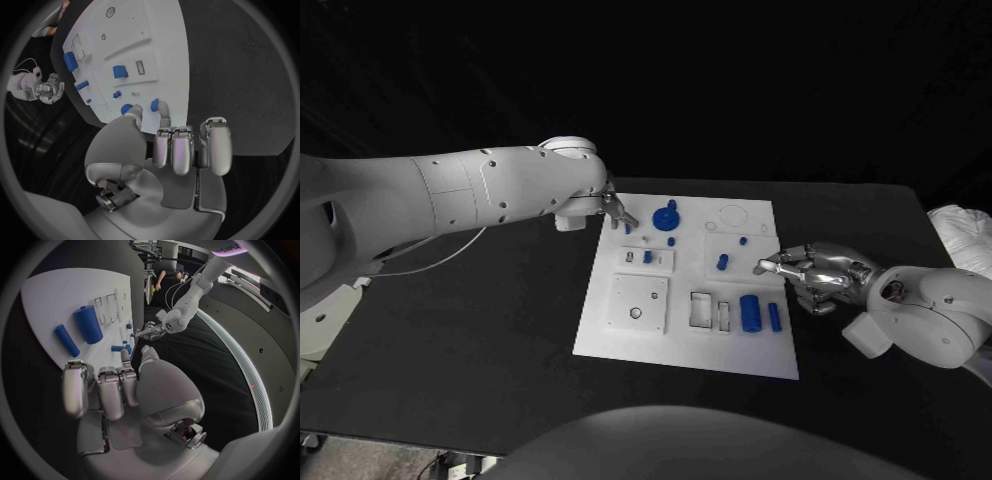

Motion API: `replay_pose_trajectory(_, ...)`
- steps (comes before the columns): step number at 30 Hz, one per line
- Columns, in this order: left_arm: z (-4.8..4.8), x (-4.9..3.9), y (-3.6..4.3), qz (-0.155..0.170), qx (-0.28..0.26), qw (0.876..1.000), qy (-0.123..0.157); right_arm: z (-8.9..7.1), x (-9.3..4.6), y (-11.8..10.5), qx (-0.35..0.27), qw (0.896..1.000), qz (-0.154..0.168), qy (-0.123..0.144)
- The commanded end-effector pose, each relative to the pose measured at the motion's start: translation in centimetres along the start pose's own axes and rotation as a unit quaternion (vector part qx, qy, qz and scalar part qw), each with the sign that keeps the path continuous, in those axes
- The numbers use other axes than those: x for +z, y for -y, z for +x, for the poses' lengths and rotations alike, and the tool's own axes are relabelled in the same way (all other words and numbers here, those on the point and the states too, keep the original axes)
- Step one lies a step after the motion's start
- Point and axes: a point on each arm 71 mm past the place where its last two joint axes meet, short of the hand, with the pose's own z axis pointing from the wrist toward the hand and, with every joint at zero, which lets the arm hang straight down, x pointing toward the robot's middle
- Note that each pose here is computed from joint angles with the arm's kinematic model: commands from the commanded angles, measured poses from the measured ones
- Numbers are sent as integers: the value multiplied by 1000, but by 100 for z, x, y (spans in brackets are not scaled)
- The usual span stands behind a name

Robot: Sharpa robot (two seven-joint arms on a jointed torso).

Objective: Assemble the parts on the task board

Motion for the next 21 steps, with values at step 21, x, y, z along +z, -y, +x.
replay_pose_trajectory(21, -5, 79, 38, -8, -12, 1000, 28, 12, 11, 11, -4, 1000, 4, -14)
